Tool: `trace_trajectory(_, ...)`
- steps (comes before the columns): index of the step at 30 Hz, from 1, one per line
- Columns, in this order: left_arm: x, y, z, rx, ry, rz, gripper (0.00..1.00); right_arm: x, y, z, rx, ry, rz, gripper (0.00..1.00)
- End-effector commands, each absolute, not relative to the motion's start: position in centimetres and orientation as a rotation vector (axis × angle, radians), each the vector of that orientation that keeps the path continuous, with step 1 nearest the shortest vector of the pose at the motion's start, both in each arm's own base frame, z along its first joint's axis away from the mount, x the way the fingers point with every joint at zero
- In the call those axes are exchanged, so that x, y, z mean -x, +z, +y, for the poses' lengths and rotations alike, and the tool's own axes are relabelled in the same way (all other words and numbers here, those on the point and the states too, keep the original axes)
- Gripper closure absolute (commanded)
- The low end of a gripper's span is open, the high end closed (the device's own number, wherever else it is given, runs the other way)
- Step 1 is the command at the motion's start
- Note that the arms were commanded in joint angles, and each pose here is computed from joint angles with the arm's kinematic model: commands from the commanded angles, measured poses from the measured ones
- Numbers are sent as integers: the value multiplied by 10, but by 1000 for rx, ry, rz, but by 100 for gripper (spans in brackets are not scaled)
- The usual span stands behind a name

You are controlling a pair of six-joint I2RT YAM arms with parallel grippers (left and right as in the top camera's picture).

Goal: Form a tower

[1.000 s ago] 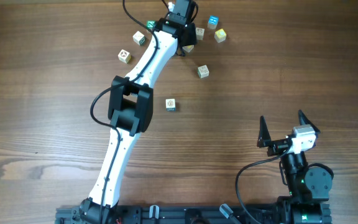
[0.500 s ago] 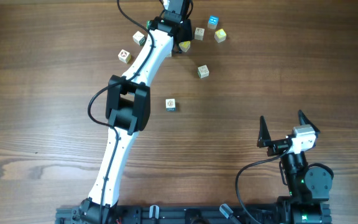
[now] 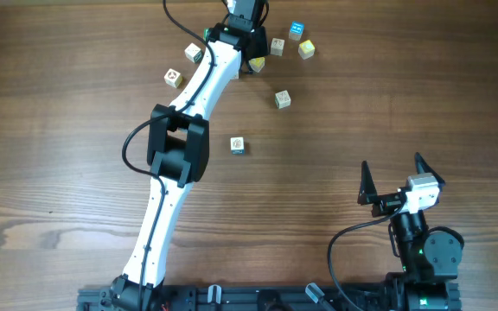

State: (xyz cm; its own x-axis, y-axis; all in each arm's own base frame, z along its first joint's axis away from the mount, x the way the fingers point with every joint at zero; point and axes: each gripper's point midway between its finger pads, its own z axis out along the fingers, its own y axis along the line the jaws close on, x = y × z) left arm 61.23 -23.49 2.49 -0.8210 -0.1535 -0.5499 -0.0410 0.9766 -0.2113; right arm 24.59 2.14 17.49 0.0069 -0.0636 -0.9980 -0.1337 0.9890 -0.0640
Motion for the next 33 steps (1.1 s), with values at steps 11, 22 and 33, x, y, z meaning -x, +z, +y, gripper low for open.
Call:
trace_trajectory(11, -586, 214, -211, 156, -301, 2344, 70, -245, 177, 23, 152, 72, 1554, 0)
trace_trajectory(22, -476, 238, -168, 153, -145, 2654, 69, -245, 177, 23, 151, 72, 1554, 0)
trace_trajectory(33, -408, 212, -140, 40, 57, 2951, 69, -245, 177, 23, 151, 72, 1554, 0)
